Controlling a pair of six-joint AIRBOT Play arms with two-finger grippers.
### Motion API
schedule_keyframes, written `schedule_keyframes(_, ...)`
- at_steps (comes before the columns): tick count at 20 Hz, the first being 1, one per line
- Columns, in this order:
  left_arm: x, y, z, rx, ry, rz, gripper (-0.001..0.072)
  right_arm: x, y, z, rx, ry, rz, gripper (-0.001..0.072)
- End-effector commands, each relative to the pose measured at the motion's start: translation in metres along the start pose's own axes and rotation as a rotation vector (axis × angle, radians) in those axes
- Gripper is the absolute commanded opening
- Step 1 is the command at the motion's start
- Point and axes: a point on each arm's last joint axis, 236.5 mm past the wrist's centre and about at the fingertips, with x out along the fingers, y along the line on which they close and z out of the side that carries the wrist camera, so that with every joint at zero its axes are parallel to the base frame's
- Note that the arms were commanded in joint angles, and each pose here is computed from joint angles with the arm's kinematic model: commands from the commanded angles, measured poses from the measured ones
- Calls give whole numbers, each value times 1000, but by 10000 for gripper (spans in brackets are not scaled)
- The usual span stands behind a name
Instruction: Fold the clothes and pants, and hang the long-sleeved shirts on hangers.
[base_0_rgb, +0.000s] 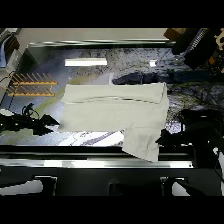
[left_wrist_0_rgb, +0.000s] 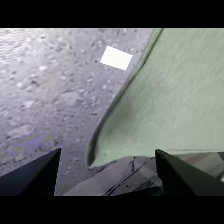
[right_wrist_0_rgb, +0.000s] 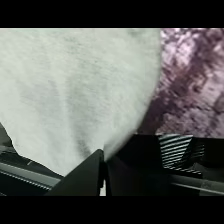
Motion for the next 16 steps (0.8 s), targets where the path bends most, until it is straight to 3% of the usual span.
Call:
schedule_keyframes(1,16,8,-4,-10,21,22,652,-6,7,-1,3,-21,12,50)
schedule_keyframes(5,26,2,-1,-11,17,15,640,-17,14,1,-11,-69,13,50)
schedule_keyframes(6,30,-3,-4,0,27,15,537,-20,16,1,-12,-79,14,50)
schedule_keyframes(7,33,-6,-7,14,38,17,383,-22,18,1,-17,-90,15,50)
schedule_keyframes(9,38,-14,-16,36,76,13,13,-28,22,-2,-26,-102,18,50)
schedule_keyframes(13,15,-17,-40,-87,145,19,12,-41,35,-27,-26,-65,33,49)
schedule_keyframes(16,-33,-14,-45,-31,34,125,11,-59,47,-66,10,-26,33,49)
